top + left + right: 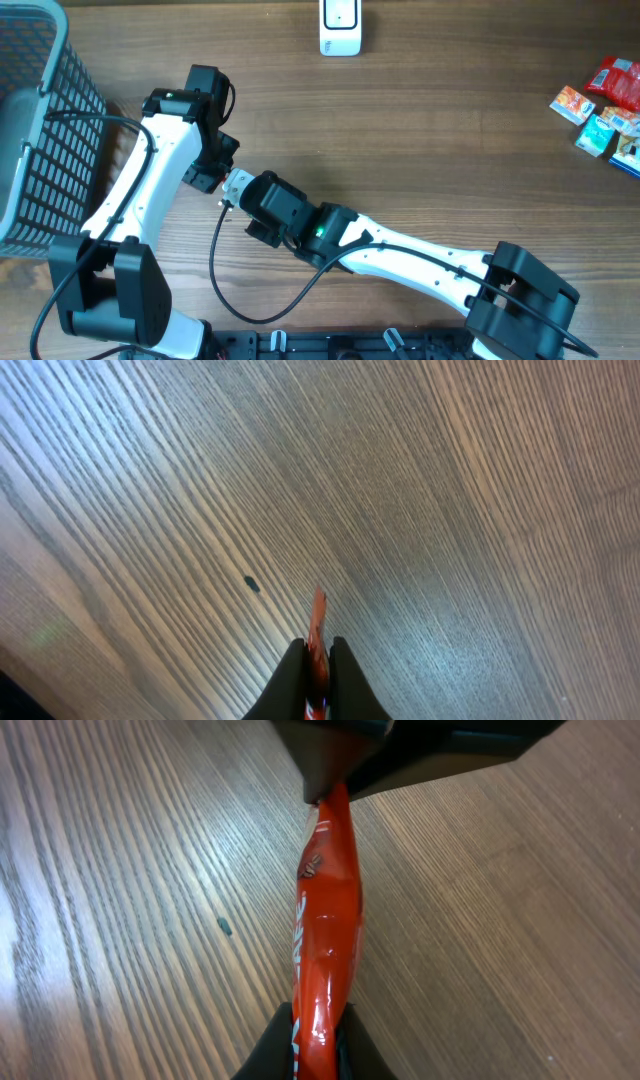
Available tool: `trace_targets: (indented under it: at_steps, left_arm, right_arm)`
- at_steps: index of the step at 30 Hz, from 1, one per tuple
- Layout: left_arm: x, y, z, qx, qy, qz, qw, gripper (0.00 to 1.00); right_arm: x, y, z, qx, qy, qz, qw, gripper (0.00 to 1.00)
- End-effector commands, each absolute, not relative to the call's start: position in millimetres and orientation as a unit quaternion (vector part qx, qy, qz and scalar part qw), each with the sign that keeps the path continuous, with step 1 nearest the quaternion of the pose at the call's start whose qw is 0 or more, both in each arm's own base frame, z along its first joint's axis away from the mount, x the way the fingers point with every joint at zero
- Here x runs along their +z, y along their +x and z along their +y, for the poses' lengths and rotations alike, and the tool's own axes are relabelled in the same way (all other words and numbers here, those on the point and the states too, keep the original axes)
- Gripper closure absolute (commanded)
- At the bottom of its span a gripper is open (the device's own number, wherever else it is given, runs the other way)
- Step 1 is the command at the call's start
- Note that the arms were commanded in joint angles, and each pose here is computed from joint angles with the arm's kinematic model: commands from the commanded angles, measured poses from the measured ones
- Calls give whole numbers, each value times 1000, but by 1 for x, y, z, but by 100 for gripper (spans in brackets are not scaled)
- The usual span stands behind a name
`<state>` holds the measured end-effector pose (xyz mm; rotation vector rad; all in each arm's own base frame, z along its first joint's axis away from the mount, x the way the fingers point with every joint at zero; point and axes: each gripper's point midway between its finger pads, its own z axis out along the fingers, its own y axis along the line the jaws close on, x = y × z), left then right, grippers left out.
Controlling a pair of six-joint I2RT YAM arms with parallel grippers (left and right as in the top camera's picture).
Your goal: Scan the item barcode
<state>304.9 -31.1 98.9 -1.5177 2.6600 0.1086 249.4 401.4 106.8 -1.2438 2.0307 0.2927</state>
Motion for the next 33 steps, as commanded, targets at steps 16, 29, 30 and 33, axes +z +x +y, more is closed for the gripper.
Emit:
trace_targets:
  at_steps: [16,29,30,33]
  left_arm:
    - [206,348,-19,28,-431,890,148,0]
    - [207,326,-15,49,-431,893,118,0]
    - [207,324,-15,51,-431,894,114,0]
    - [206,320,-14,55,-431,894,109,0]
  right_arm:
    - [116,338,345,167,-178,896,372,96]
    - [153,418,330,302,95,842,438,96]
    - [154,424,327,310,111,836,440,96]
    - [155,443,317,331,154,817,447,96]
